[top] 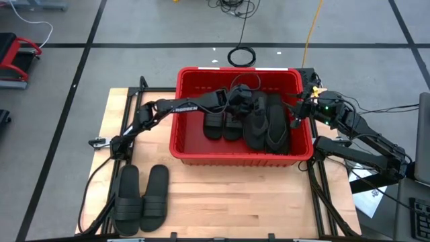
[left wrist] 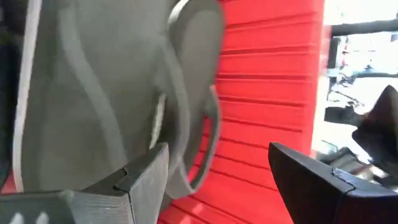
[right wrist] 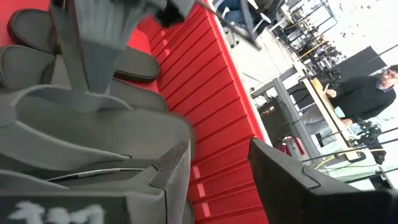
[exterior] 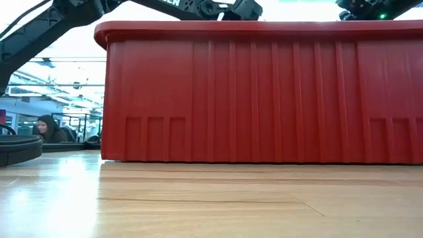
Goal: Pick and place slides into bin
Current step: Put the right slide into the bin
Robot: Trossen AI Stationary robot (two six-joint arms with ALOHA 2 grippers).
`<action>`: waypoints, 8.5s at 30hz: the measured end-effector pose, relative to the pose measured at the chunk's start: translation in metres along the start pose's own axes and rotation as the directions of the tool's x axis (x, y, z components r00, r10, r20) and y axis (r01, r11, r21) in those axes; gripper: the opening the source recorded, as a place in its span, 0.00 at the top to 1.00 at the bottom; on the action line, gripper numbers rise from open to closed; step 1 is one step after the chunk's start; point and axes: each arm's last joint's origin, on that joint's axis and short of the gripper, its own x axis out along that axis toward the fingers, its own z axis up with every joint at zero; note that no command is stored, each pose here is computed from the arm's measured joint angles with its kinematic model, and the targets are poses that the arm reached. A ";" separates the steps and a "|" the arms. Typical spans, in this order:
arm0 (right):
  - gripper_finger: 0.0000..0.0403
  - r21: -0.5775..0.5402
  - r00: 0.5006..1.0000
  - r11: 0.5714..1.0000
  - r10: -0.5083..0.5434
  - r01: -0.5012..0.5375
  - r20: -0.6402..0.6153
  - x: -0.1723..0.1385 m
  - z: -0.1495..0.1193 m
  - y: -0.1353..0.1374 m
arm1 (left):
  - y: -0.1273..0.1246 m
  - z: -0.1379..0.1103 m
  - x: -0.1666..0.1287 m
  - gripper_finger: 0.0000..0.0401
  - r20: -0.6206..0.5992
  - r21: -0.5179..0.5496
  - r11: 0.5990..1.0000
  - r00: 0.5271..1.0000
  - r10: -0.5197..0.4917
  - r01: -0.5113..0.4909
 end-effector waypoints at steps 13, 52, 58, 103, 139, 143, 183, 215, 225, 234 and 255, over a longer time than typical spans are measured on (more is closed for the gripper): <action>0.72 0.174 0.989 0.979 0.088 -0.107 0.116 -0.032 0.019 -0.018 | -0.104 -0.034 -0.156 0.59 0.085 0.917 0.395 0.942 -0.326 0.054; 1.00 0.431 0.555 0.441 0.201 -0.787 0.808 -0.031 0.083 -0.018 | 0.084 -0.183 -0.286 0.98 -0.064 0.922 0.345 0.948 -0.312 0.176; 1.00 0.500 0.534 0.207 0.165 -0.841 0.829 0.013 0.081 0.027 | 0.109 -0.188 -0.320 0.99 0.007 0.873 0.439 0.894 -0.448 0.213; 0.99 0.624 0.741 0.464 0.112 -0.628 0.662 0.014 0.067 0.037 | 0.164 -0.247 -0.321 0.78 -0.451 0.782 0.615 0.773 0.446 0.101; 0.99 0.501 0.566 0.292 0.216 -0.815 0.795 0.004 0.073 0.036 | 0.212 -0.262 -0.241 0.32 -0.688 0.682 0.697 0.515 0.511 0.220; 0.99 0.503 0.564 0.281 0.212 -0.817 0.798 0.003 0.073 0.035 | 0.224 -0.263 -0.241 0.32 -0.683 0.689 0.692 0.510 0.522 0.215; 0.99 0.489 0.554 0.300 0.192 -0.819 0.810 0.001 0.074 0.033 | 0.135 -0.289 -0.249 0.99 -0.824 0.499 0.515 0.566 0.032 0.697; 0.99 0.401 0.551 0.500 0.195 -0.768 0.812 0.000 0.072 0.031 | -0.088 -0.090 -0.328 1.00 -0.329 0.933 0.043 0.897 -0.296 0.357; 0.99 0.545 0.704 0.569 0.087 -0.616 0.705 -0.003 0.056 0.023 | -0.088 -0.088 -0.380 1.00 -0.266 0.964 -0.088 0.935 -0.233 0.252; 0.99 0.771 0.899 0.624 -0.255 -0.128 0.355 0.009 0.042 0.013 | -0.010 -0.108 -0.427 1.00 -0.159 0.987 0.006 0.986 -0.058 0.160; 0.99 0.864 0.906 0.503 -0.374 0.018 0.199 0.020 0.034 0.004 | -0.003 0.017 -0.258 1.00 -0.333 0.942 0.009 0.940 -0.073 0.335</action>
